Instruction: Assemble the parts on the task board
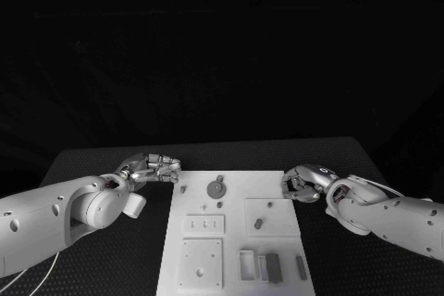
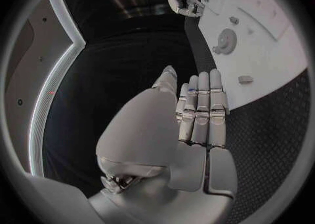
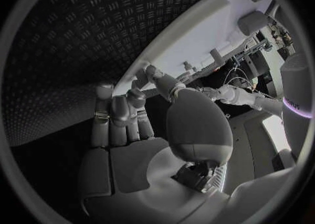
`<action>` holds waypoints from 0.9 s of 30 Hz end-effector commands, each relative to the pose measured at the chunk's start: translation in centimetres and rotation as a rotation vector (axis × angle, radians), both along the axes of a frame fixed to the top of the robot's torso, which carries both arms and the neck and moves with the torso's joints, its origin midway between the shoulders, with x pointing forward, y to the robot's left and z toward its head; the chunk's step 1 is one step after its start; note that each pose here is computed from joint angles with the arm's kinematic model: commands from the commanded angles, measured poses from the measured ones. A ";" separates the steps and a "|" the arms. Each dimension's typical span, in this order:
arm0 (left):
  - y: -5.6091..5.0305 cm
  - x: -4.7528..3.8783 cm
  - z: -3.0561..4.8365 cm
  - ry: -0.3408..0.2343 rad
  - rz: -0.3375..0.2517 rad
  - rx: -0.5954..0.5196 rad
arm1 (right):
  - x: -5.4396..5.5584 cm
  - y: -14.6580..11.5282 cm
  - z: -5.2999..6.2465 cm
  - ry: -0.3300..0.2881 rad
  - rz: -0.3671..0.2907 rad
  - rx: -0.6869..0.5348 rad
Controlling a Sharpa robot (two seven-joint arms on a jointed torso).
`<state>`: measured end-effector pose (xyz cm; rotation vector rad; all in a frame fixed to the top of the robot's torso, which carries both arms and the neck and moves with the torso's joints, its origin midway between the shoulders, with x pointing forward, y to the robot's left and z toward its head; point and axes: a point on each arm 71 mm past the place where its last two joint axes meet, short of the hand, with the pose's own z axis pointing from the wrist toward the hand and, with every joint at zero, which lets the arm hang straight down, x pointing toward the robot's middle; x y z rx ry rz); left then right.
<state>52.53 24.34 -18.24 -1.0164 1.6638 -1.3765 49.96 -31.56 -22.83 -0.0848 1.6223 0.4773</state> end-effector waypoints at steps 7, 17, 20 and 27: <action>-0.2 -0.07 0.06 -0.003 -0.019 -0.006 | 0.0 0.2 0.0 -0.021 0.011 0.010; -0.7 -0.21 0.04 -0.020 -0.082 0.038 | 0.1 0.6 0.3 -0.043 0.012 0.019; -0.9 -0.19 -0.01 -0.020 -0.089 0.055 | 0.2 1.0 0.8 -0.050 0.014 0.027; -1.9 -0.37 -0.44 0.014 -0.129 0.138 | 1.2 3.7 4.1 -0.094 0.059 0.012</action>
